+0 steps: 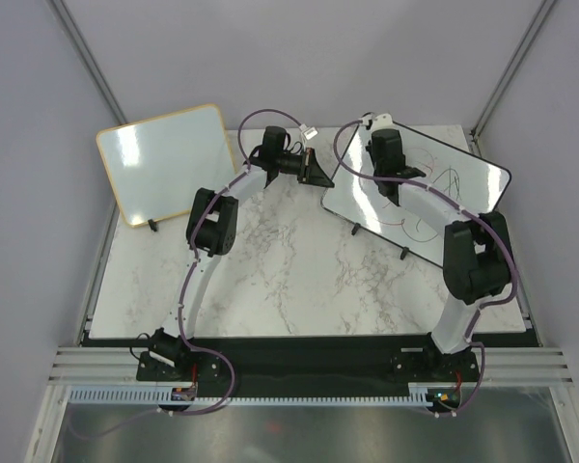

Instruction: Erase the whiteboard

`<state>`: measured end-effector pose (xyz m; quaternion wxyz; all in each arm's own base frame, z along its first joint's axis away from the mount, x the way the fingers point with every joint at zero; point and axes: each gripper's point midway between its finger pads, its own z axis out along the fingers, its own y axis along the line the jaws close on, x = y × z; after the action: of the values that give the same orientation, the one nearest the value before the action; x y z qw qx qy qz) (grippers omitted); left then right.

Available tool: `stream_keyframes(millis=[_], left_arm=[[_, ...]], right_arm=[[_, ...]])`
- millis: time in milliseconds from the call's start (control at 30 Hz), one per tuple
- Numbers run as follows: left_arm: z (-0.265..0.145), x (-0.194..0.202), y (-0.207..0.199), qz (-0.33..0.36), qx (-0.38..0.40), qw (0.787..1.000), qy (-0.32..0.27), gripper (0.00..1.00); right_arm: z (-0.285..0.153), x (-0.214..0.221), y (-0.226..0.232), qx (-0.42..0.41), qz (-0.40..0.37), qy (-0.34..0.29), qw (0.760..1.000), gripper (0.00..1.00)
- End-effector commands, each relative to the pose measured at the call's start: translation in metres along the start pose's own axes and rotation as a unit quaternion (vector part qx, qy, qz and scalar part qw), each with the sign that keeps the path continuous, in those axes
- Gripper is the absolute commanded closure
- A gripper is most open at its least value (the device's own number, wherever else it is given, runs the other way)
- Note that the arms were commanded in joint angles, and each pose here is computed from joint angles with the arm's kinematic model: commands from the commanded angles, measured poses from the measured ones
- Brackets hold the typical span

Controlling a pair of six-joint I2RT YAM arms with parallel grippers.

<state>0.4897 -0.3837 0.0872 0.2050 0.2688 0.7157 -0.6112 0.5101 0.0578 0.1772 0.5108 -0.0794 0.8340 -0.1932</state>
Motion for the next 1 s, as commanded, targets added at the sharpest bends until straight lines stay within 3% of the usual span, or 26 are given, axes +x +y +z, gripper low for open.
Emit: stream_keyframes(millis=[0,133,267,400,467,633,733,967], left_arm=[[-0.005,-0.009,0.023,0.012,-0.048,0.999,-0.020,0.98],[-0.005,-0.008,0.024,0.011,-0.048,0.999,-0.020,0.98],[-0.006,-0.010,0.023,0.012,-0.049,0.999,-0.021,0.98],[-0.006,-0.010,0.024,0.013,-0.051,0.998,-0.021,0.98],[-0.006,-0.010,0.024,0.017,-0.051,0.998,-0.021,0.98],[-0.006,-0.011,0.022,0.023,-0.051,0.998,-0.019,0.98],[-0.007,-0.010,0.023,0.022,-0.052,0.998,-0.019,0.98],[-0.006,-0.011,0.019,0.029,-0.051,0.998,-0.016,0.98]], right_arm=[[0.003,0.013,0.040,-0.068,-0.020,0.001,0.997,1.00],[-0.004,0.003,0.080,-0.115,-0.055,-0.030,0.991,1.00],[-0.002,0.001,0.088,-0.114,-0.066,-0.036,0.991,1.00],[0.003,-0.014,0.054,-0.056,-0.031,-0.038,0.997,1.00],[0.006,-0.013,0.015,-0.003,-0.005,-0.030,1.000,1.00],[0.007,0.014,-0.068,0.105,0.022,0.009,0.994,1.00],[-0.002,0.023,-0.098,0.126,0.043,0.012,0.991,1.00],[0.000,0.013,-0.083,0.080,0.052,-0.009,0.995,1.00]])
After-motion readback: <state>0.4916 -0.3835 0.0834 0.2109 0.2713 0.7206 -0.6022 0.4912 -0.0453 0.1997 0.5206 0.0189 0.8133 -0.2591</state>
